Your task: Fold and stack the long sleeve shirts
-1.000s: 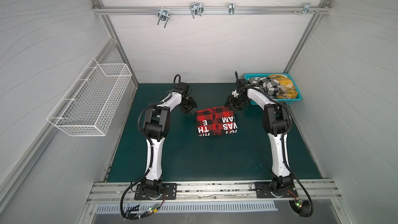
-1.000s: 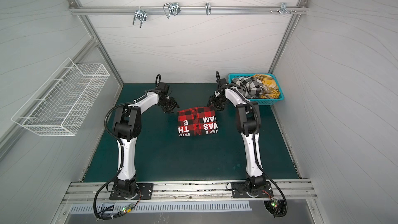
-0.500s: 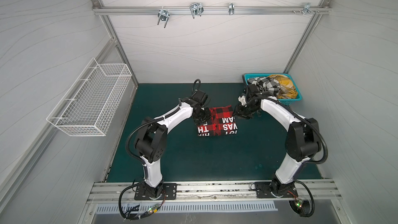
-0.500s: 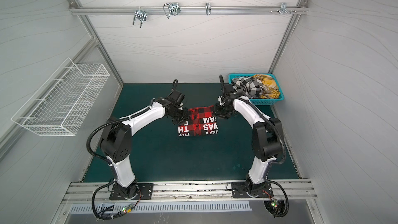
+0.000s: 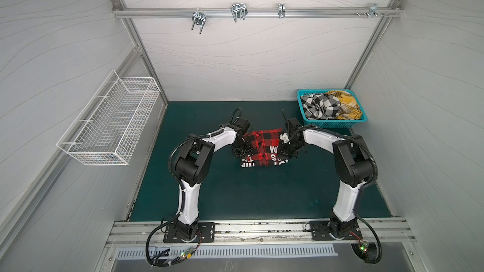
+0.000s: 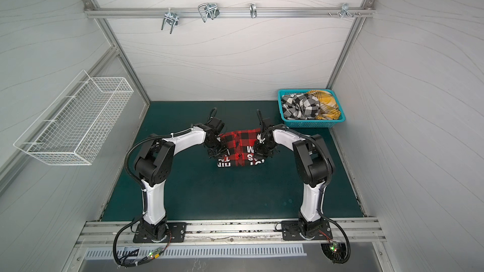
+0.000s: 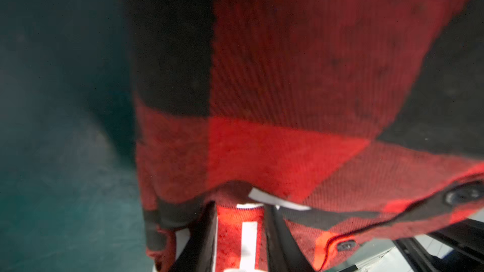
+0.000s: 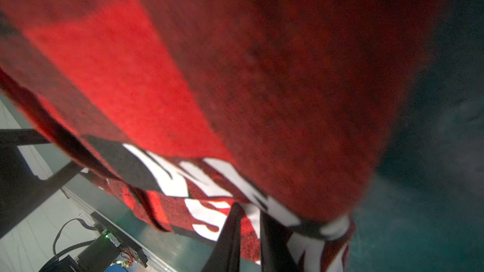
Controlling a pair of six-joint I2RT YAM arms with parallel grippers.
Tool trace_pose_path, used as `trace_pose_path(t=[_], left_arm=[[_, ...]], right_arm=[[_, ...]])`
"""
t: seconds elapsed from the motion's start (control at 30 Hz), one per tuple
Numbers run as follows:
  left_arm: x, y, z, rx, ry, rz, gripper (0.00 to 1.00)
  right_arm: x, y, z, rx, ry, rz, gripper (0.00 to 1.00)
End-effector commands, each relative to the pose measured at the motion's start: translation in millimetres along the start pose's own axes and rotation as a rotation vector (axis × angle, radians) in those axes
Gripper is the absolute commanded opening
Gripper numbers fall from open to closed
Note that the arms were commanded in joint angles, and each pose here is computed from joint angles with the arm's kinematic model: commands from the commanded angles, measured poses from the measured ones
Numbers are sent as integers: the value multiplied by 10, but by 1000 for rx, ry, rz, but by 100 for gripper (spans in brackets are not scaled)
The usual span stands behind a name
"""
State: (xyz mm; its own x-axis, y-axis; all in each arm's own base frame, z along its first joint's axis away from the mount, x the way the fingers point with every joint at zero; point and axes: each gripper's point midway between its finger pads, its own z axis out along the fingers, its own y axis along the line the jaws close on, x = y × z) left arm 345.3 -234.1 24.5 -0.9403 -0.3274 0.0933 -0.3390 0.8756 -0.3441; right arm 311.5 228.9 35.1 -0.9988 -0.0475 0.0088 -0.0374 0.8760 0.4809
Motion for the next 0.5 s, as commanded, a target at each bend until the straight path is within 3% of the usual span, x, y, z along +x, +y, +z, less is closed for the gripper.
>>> trace_pose_path(t=[0.0, 0.3, 0.47], left_arm=[[64, 216, 117, -63, 21, 4, 31], [467, 417, -379, -39, -10, 56, 35], [154, 198, -632, -45, -82, 103, 37]], right_arm=[[202, 54, -10, -5, 31, 5, 18], [726, 474, -527, 7, 7, -66, 22], [374, 585, -800, -7, -116, -78, 24]])
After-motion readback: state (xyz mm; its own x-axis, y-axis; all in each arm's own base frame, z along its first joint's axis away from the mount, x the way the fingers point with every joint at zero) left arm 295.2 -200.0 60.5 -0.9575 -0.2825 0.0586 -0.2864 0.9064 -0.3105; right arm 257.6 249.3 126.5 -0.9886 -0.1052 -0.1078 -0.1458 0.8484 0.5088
